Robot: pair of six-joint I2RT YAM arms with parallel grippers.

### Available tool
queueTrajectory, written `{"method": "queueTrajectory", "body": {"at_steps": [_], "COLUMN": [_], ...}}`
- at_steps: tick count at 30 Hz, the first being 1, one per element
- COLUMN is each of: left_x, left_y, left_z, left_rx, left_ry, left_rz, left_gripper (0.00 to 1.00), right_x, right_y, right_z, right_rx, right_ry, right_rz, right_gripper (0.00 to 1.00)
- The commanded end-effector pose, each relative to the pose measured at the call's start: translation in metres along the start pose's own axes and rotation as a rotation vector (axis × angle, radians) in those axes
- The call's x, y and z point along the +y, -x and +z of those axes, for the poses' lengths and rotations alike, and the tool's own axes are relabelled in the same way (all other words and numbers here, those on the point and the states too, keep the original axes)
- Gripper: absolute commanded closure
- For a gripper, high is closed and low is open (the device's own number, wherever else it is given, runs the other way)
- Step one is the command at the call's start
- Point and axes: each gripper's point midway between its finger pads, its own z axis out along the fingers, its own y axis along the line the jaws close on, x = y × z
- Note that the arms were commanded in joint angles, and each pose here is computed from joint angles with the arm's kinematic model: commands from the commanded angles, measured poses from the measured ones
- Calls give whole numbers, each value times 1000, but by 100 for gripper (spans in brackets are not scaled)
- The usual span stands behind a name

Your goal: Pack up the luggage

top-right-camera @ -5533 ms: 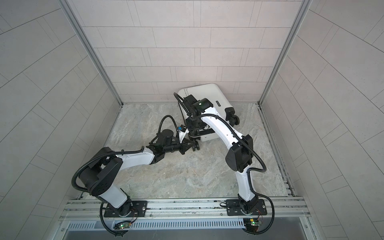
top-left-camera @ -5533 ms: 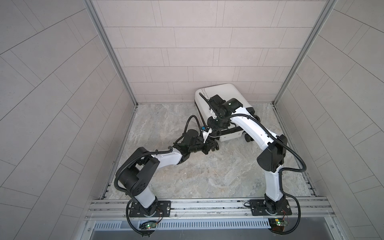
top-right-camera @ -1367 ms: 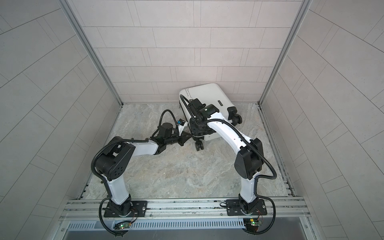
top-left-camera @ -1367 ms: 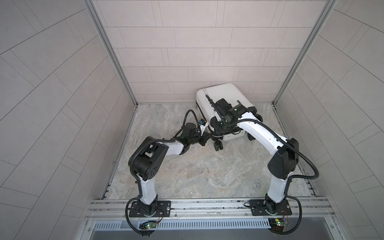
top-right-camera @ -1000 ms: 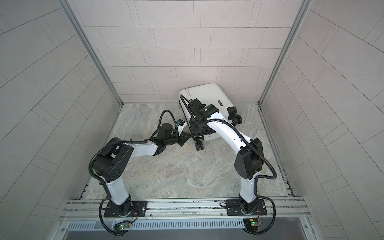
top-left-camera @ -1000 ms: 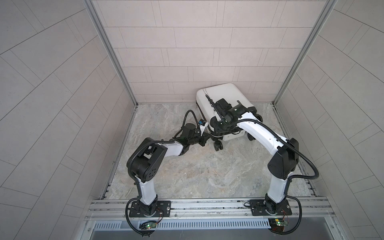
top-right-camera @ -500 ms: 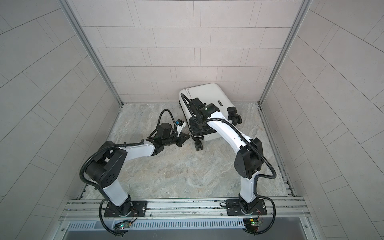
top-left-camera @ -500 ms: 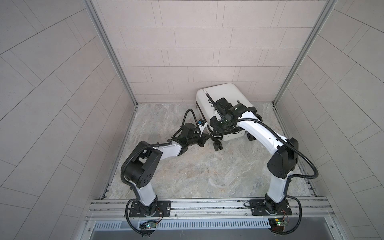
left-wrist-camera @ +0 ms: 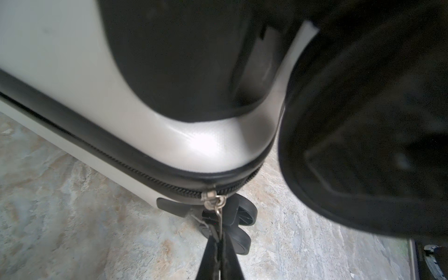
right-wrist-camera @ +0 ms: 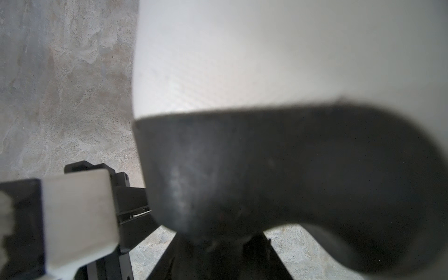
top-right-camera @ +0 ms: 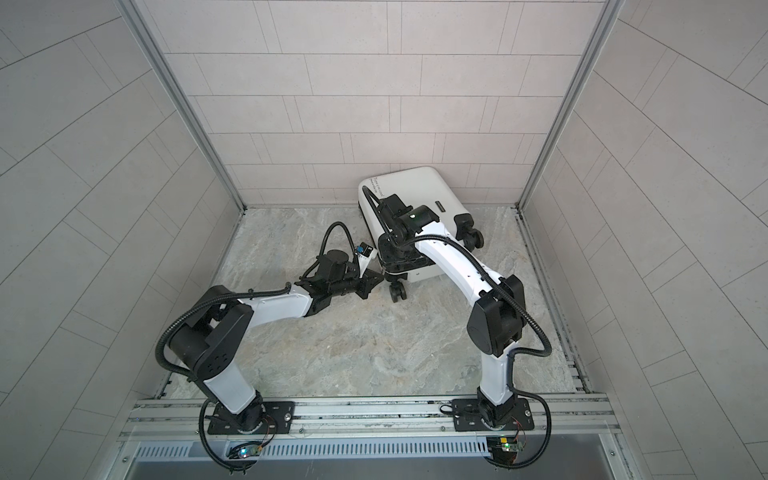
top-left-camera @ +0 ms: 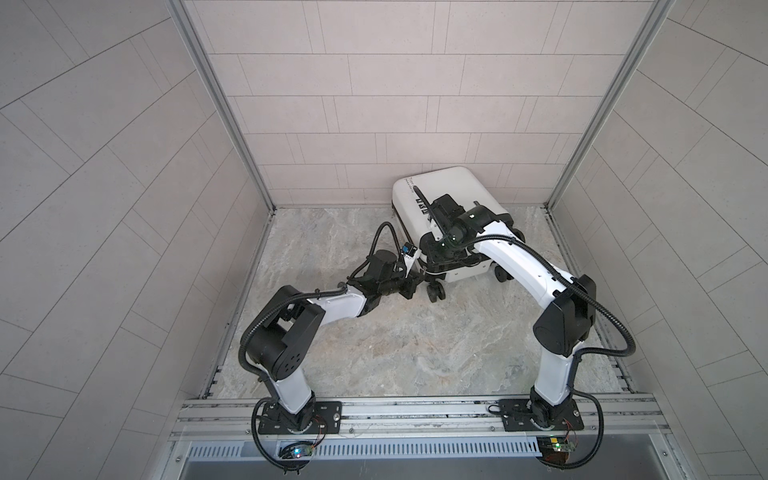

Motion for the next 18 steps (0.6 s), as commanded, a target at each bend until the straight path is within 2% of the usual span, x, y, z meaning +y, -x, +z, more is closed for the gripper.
{"method": "queueTrajectory", "body": {"at_steps": [1, 18], "left_x": [-40, -76], "left_y": [24, 30], "left_z": [-10, -2], "left_rx": [-86, -152], "left_ry": [-117, -144], "left_rz": [55, 39], "left_gripper": [100, 100], "right_x": [18, 33], "right_y": [25, 35], "right_z": [-24, -18], "right_rx": [-105, -121], "right_ry": [72, 133], "right_rz": [28, 61], "right_gripper": [100, 100]}}
